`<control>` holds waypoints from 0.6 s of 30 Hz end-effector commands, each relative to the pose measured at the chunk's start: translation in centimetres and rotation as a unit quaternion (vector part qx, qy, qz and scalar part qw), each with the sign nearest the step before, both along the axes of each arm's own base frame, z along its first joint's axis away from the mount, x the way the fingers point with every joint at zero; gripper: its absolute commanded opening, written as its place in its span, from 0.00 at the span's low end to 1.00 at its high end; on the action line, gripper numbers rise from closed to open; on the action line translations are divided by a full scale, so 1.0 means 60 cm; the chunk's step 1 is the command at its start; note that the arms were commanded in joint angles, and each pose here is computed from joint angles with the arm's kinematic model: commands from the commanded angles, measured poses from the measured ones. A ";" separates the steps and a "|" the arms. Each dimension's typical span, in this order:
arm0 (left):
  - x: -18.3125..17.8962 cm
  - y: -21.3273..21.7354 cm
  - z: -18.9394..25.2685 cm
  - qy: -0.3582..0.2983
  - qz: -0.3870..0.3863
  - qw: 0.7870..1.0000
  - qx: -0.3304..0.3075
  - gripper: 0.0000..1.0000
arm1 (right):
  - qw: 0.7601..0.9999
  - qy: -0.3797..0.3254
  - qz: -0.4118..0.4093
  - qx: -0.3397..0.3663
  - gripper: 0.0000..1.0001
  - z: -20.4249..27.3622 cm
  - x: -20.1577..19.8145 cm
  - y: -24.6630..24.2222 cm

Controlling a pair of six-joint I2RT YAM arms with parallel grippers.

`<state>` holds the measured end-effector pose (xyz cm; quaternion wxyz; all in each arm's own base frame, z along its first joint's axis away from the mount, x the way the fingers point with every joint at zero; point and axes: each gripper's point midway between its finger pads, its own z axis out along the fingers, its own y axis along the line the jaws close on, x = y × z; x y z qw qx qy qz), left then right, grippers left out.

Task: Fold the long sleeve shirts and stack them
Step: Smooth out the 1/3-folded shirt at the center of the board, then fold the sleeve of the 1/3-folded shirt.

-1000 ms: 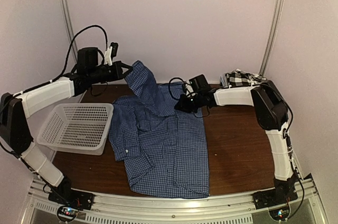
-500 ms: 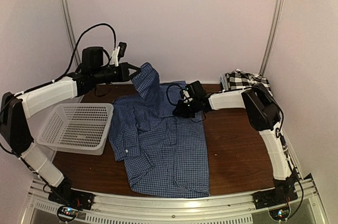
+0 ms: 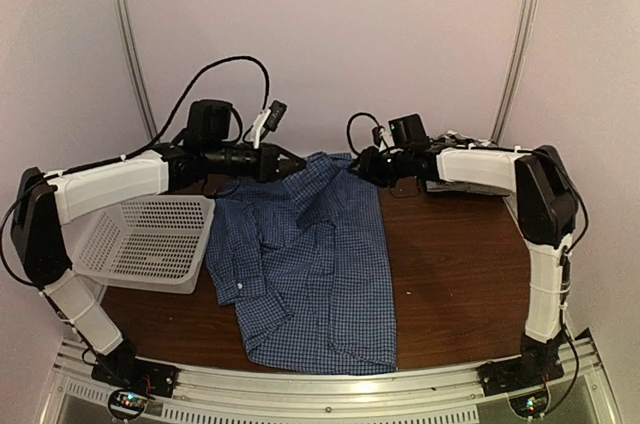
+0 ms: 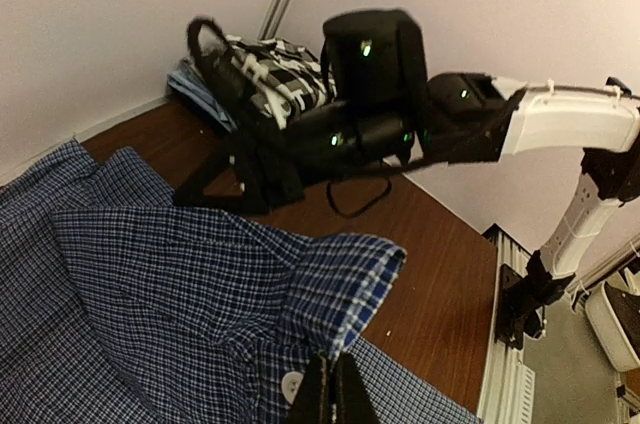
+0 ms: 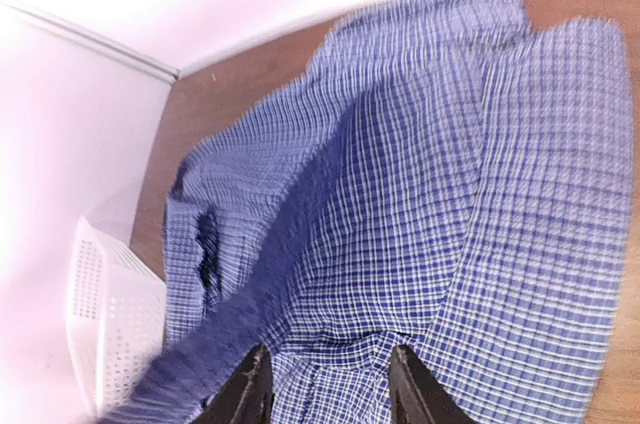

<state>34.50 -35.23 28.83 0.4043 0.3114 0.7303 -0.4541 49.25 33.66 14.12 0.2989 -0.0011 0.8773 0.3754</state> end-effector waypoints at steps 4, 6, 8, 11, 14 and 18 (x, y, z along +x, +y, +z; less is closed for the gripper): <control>-0.095 -0.087 -0.096 0.052 -0.115 0.990 0.061 0.00 | 0.994 -0.064 -0.081 -0.039 0.45 0.112 -0.007 -0.136; -0.120 -0.106 -0.137 0.072 -0.134 0.984 0.089 0.00 | 0.992 -0.068 -0.090 -0.053 0.45 0.117 -0.021 -0.154; -0.143 -0.120 -0.173 0.093 -0.154 0.977 0.110 0.00 | 0.992 -0.068 -0.092 -0.060 0.47 0.115 -0.037 -0.165; -0.172 -0.136 -0.222 0.120 -0.179 0.967 0.139 0.00 | 0.991 -0.063 -0.093 -0.066 0.47 0.108 -0.059 -0.176; -0.196 -0.149 -0.256 0.134 -0.196 0.958 0.161 0.00 | 0.991 -0.058 -0.094 -0.075 0.47 0.099 -0.076 -0.186; -0.215 -0.162 -0.265 0.139 -0.212 0.953 0.164 0.00 | 0.991 -0.054 -0.093 -0.080 0.47 0.092 -0.093 -0.193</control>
